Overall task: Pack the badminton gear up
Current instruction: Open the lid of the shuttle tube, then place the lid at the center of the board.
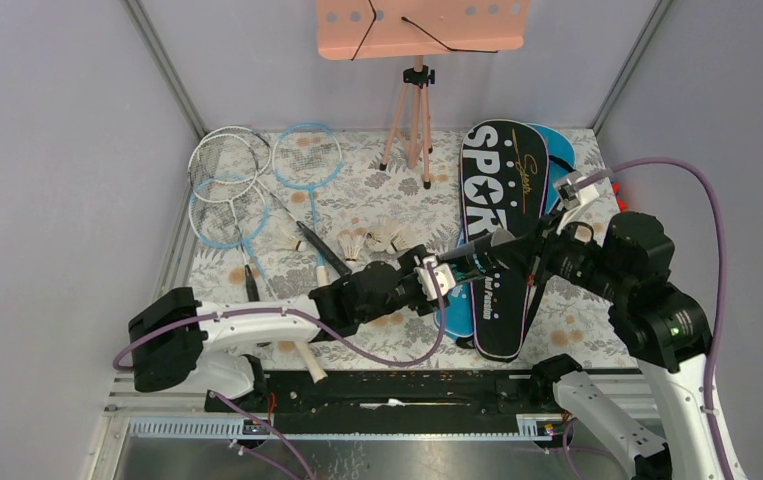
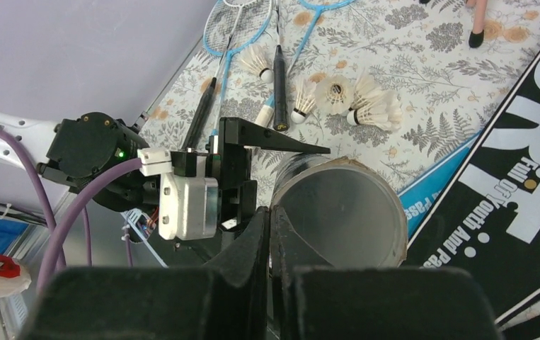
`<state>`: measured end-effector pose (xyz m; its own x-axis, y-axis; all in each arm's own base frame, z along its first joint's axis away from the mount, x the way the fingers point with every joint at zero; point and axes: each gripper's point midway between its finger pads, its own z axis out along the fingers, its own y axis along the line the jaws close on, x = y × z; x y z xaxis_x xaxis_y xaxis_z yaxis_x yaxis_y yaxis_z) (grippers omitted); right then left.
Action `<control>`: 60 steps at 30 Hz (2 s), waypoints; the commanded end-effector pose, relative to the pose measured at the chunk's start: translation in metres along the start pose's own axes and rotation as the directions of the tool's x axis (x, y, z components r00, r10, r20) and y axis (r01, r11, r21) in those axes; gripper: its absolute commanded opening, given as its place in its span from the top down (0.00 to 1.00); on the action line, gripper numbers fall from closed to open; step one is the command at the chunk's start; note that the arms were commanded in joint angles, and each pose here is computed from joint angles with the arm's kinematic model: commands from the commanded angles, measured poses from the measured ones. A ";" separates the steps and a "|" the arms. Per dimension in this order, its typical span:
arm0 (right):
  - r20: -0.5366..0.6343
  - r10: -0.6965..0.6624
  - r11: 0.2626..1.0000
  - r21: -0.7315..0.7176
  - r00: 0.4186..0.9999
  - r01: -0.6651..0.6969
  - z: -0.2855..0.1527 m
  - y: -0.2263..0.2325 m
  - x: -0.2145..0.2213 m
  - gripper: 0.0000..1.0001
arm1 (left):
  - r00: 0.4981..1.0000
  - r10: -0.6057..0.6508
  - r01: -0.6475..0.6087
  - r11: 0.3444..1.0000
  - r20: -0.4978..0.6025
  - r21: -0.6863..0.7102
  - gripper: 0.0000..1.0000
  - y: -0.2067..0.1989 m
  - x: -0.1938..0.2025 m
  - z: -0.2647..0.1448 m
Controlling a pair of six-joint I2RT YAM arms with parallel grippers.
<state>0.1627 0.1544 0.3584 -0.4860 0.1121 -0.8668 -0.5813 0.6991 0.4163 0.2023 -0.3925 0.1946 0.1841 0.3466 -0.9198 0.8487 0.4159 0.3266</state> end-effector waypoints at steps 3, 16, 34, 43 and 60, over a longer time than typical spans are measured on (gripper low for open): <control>0.176 -0.054 0.996 -0.054 0.983 0.064 -0.050 0.035 -0.028 1.00 | 1.000 -0.019 0.019 0.999 -0.003 0.032 1.00 -0.012 0.025 -0.019; 0.207 -0.038 0.999 -0.023 0.978 0.043 -0.057 0.031 -0.025 1.00 | 0.999 -0.017 0.015 0.999 0.050 0.032 1.00 -0.012 0.025 -0.031; -0.003 0.155 0.929 0.340 0.988 -0.145 0.049 -0.096 0.055 1.00 | 0.861 -0.178 0.390 0.832 0.476 -0.394 1.00 0.104 -0.060 -0.154; -0.190 0.151 0.966 0.237 0.970 -0.104 0.153 -0.094 0.123 1.00 | 0.770 -0.225 0.557 0.692 0.597 -0.459 1.00 0.129 -0.043 -0.205; -0.449 0.023 0.999 0.036 0.893 -0.007 0.233 -0.050 0.223 0.48 | 0.781 -0.296 0.592 0.631 0.549 -0.502 1.00 0.131 -0.015 -0.222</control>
<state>0.2202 0.2843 0.0395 -0.8285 -0.2227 -0.5137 -0.4535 0.8050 0.3825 0.2010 -0.1636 0.2858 0.1581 -0.2644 -0.9514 0.4120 0.8933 -0.1798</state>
